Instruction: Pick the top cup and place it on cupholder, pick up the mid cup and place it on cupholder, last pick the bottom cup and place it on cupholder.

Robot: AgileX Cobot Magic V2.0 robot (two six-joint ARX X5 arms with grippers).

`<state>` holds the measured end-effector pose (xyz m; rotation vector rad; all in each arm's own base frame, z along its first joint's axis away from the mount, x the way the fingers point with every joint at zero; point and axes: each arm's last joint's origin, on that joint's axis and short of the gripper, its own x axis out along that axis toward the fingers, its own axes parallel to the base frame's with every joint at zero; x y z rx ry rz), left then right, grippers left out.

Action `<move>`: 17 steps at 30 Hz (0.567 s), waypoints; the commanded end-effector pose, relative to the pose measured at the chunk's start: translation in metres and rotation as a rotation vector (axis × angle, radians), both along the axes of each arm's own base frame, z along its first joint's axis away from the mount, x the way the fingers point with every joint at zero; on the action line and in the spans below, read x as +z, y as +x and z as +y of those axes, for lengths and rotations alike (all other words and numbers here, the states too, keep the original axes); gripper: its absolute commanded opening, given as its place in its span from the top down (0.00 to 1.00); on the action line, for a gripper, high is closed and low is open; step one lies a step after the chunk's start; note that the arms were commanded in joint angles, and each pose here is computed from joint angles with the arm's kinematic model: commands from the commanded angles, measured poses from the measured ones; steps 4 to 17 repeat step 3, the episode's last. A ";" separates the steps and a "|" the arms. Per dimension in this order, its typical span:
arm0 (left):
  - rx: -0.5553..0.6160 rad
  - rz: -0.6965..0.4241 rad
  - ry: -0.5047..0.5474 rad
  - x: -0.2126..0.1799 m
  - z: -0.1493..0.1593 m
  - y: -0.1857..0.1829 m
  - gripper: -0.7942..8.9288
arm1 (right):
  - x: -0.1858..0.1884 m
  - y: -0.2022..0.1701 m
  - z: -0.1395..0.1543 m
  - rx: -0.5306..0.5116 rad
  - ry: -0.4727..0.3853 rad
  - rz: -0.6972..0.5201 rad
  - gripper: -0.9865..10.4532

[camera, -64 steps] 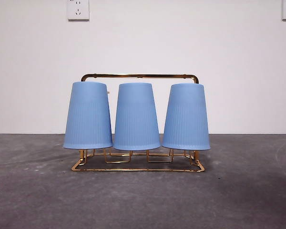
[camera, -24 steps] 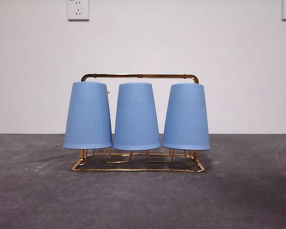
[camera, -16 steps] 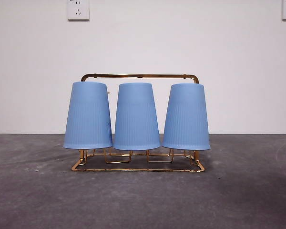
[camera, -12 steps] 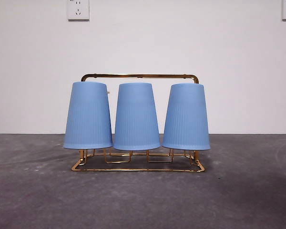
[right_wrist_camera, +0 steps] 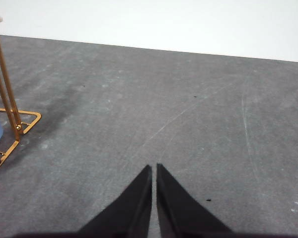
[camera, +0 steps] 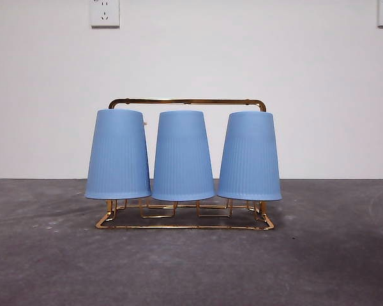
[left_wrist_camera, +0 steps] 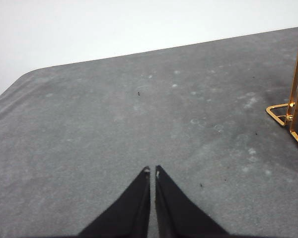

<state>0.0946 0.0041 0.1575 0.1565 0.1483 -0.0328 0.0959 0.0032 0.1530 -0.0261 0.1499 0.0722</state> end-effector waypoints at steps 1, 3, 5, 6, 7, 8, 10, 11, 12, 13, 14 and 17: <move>0.002 0.025 -0.004 -0.007 0.000 0.001 0.91 | -0.001 0.000 0.000 -0.003 0.010 -0.007 0.91; 0.002 0.025 -0.004 -0.007 0.000 0.001 0.91 | -0.001 0.000 0.000 -0.003 0.010 -0.007 0.91; 0.002 0.025 -0.004 -0.007 0.000 0.001 0.91 | -0.001 0.000 0.000 -0.003 0.010 -0.007 0.91; 0.002 0.025 -0.004 -0.007 0.000 0.001 0.91 | -0.001 0.000 0.000 -0.003 0.010 -0.007 0.91; 0.002 0.025 -0.004 -0.007 0.000 0.001 0.91 | -0.001 0.000 0.000 -0.003 0.010 -0.007 0.91; 0.002 0.025 -0.004 -0.007 0.000 0.001 0.91 | -0.001 0.000 0.000 -0.003 0.010 -0.007 0.91; 0.002 0.025 -0.004 -0.007 0.000 0.001 0.91 | -0.001 0.000 0.000 -0.003 0.010 -0.007 0.91; 0.002 0.025 -0.004 -0.007 0.000 0.001 0.91 | -0.001 0.000 0.000 -0.003 0.010 -0.007 0.91; 0.002 0.025 -0.004 -0.007 0.000 0.001 0.91 | -0.001 0.000 0.000 -0.003 0.010 -0.007 0.91; 0.002 0.025 -0.004 -0.007 0.000 0.001 0.91 | -0.001 0.000 0.000 -0.003 0.010 -0.007 0.91; 0.002 0.025 -0.004 -0.007 0.000 0.001 0.91 | -0.001 0.000 0.000 -0.003 0.010 -0.007 0.91; 0.002 0.025 -0.004 -0.007 0.000 0.001 0.91 | -0.001 0.000 0.000 -0.003 0.010 -0.007 0.91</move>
